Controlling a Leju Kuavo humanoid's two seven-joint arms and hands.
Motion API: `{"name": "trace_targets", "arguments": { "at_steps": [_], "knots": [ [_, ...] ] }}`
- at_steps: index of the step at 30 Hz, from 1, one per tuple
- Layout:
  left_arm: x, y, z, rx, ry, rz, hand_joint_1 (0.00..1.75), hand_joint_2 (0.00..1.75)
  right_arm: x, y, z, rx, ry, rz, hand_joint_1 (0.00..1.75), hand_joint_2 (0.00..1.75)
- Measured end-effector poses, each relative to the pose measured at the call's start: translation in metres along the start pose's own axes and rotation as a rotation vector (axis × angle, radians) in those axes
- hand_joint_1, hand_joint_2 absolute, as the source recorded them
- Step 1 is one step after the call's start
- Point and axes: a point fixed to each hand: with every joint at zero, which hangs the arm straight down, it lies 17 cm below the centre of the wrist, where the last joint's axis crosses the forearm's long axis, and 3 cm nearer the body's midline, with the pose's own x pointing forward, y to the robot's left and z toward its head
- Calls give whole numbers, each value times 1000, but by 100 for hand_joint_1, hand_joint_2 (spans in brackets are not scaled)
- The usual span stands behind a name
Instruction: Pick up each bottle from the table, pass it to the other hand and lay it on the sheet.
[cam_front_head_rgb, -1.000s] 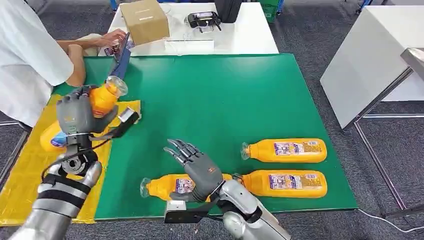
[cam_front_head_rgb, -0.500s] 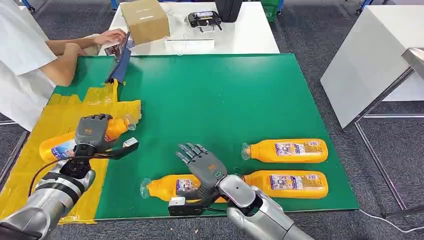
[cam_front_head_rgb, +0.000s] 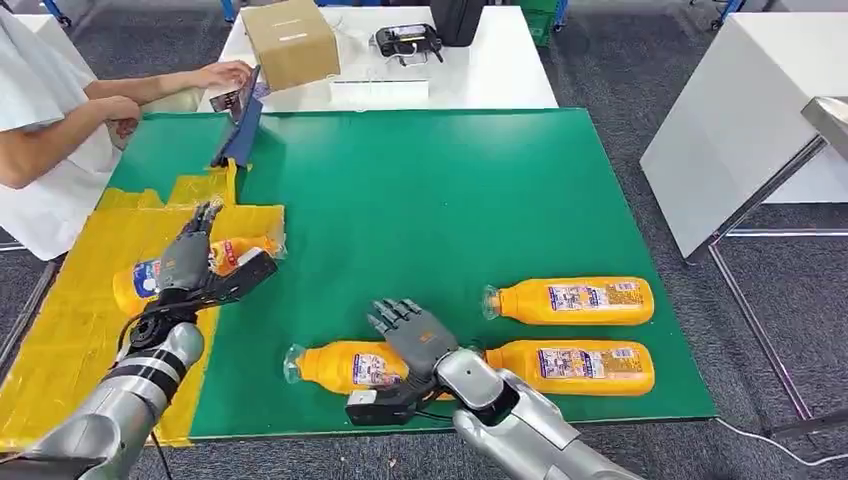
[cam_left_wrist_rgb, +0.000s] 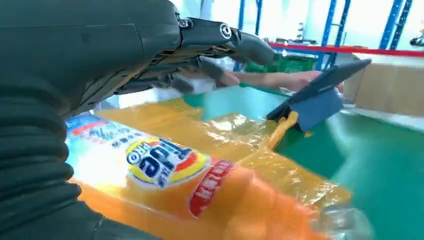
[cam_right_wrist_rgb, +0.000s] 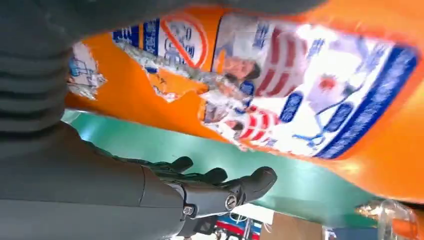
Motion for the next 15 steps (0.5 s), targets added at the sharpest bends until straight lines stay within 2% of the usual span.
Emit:
{"name": "trace_targets", "arguments": {
  "at_steps": [4, 8, 9, 10, 11, 13, 15],
  "knots": [
    [34, 21, 2, 68, -58, 349, 0, 175, -7, 14, -1, 60, -13, -26, 0, 175],
    [70, 62, 7, 160, -131, 508, 0, 175, -14, 23, -4, 93, -21, -62, 0, 175],
    [76, 71, 9, 182, -146, 528, 0, 175, -15, 21, -5, 80, -14, -63, 5, 175],
    [81, 80, 12, 205, -162, 544, 0, 175, -18, 18, -6, 54, 2, -65, 23, 175],
    [86, 89, 15, 227, -179, 553, 0, 175, -19, 12, -8, 27, 21, -65, 120, 175],
    [97, 101, 26, 250, -216, 572, 0, 175, -23, 10, -8, 12, 55, -56, 173, 175],
    [107, 110, 35, 262, -244, 587, 0, 175, -27, 10, -8, 13, 81, -45, 175, 175]
  ]
}}
